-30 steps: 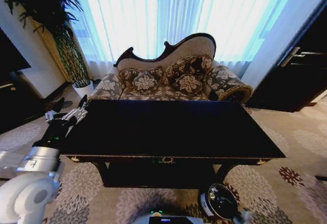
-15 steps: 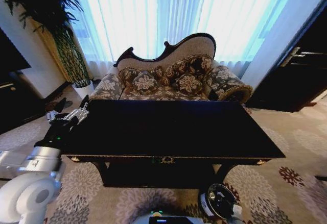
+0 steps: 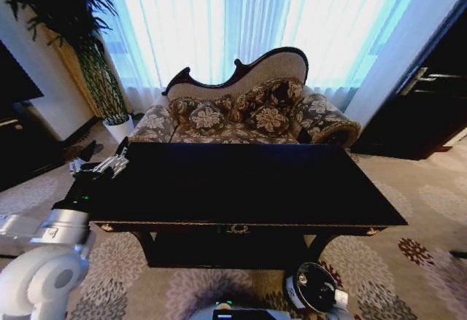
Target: Move to the front of the table and place the trash on the table into the trash bin.
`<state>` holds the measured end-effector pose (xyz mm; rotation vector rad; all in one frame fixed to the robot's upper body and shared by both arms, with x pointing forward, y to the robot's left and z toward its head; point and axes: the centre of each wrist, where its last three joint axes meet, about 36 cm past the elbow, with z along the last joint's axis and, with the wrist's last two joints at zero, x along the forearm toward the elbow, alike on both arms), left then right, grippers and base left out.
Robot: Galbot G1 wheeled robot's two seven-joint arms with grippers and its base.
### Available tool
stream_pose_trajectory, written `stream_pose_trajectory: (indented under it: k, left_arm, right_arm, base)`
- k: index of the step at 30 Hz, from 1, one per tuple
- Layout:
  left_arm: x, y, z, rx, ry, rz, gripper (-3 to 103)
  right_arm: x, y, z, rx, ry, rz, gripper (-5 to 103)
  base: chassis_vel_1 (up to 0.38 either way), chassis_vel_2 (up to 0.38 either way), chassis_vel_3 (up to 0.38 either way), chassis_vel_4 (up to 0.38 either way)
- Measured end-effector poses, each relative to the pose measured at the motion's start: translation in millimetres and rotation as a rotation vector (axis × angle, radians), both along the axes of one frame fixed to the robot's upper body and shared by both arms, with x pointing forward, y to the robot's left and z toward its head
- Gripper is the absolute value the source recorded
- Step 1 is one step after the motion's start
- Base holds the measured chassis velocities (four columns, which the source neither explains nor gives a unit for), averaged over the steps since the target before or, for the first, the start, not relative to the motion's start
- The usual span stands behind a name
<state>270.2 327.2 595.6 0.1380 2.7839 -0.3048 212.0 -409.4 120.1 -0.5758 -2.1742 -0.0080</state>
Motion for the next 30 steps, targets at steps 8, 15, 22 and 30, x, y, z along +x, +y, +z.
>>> stream_pose_trajectory:
  k: [8,15,22,30]
  left_arm:
    - [-2,0,1,0.003,-0.003,0.003,100]
    - [-3,1,2,0.003,-0.004,0.008,100]
    - [-3,1,1,-0.005,-0.002,0.007,100]
    - [-2,-4,-3,-0.010,0.007,0.000,100]
  right_arm:
    - [-4,5,1,0.012,-0.017,0.038,45]
    - [-6,16,23,0.065,-0.128,0.164,73]
    - [-31,59,86,0.184,-0.290,0.226,97]
    - [-37,73,169,0.254,-0.380,0.370,100]
  base:
    - [0.000,0.000,0.000,0.000]
    - [0.000,0.000,0.000,0.000]
    - [0.000,0.000,0.000,0.000]
    - [0.000,0.000,0.000,0.000]
